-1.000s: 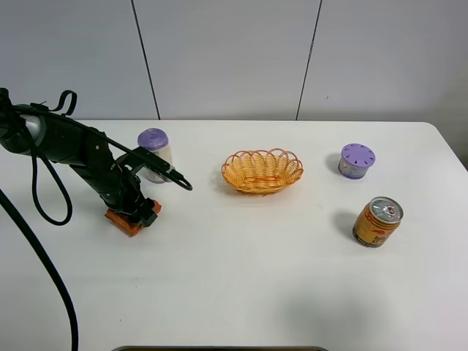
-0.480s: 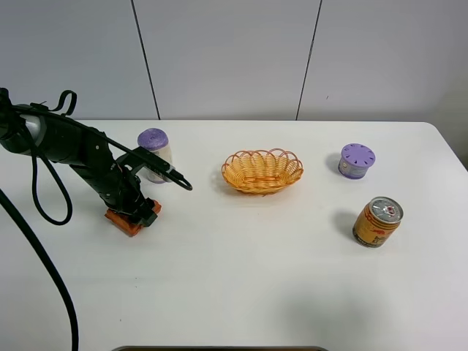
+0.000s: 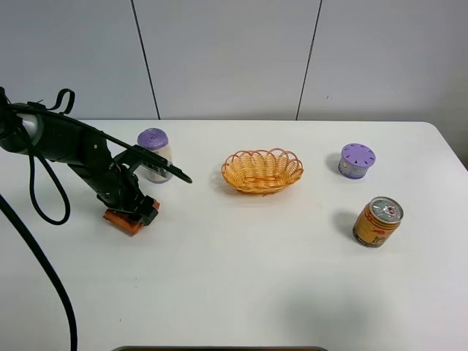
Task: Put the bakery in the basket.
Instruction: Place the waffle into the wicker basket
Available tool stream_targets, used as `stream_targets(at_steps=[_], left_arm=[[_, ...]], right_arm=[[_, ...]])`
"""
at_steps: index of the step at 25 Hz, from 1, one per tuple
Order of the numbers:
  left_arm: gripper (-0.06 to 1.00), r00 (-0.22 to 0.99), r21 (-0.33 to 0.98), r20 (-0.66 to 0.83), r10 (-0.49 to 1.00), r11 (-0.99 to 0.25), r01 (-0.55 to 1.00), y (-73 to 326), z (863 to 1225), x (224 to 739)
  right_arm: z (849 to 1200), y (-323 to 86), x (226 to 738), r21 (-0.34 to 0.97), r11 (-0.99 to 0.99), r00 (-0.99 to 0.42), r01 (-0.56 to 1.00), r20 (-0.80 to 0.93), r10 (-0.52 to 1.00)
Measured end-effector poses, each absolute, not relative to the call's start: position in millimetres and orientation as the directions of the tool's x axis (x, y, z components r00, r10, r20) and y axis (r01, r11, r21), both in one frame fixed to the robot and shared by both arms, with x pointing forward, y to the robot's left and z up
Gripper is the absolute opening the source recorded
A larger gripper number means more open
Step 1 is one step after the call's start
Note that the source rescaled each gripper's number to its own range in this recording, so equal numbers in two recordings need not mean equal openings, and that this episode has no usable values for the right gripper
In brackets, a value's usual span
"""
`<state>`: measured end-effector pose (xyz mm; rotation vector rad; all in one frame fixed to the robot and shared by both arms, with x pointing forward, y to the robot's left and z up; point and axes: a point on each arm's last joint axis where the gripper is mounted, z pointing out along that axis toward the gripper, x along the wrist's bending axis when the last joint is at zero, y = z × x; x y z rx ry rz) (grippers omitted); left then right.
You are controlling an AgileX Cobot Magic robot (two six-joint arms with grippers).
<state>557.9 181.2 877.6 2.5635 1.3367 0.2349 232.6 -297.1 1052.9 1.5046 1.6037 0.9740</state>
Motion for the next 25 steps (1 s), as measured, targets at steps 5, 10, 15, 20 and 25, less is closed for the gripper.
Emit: stream_targets(at_steps=[5,10,15,20,25], left_arm=[[0.08,0.548,0.363,0.042,0.835,-0.524,0.77,181.4,911.7,556.7],[0.08,0.52,0.422,0.037,0.853,-0.485,0.766,183.7,947.9,549.0],[0.08,0.508,0.528,0.028,0.861,-0.444,0.724,175.4,993.5,532.5],[0.08,0.497,0.638,-0.002,0.867,-0.382,0.669,162.6,1026.8,517.4],[0.08,0.503,0.723,-0.018,0.864,-0.337,0.603,148.3,1036.4,516.6]], right_arm=[[1052.9,-297.1,232.6,0.89,0.033,-0.06,0.454,-0.007,0.998],[1052.9,-297.1,232.6,0.89,0.033,-0.06,0.454,-0.007,0.998],[1052.9,-297.1,232.6,0.89,0.033,-0.06,0.454,-0.007,0.998],[1052.9,-297.1,232.6,0.89,0.033,-0.06,0.454,-0.007,0.998],[1052.9,-297.1,232.6,0.89,0.033,-0.06,0.454,-0.007,0.998]])
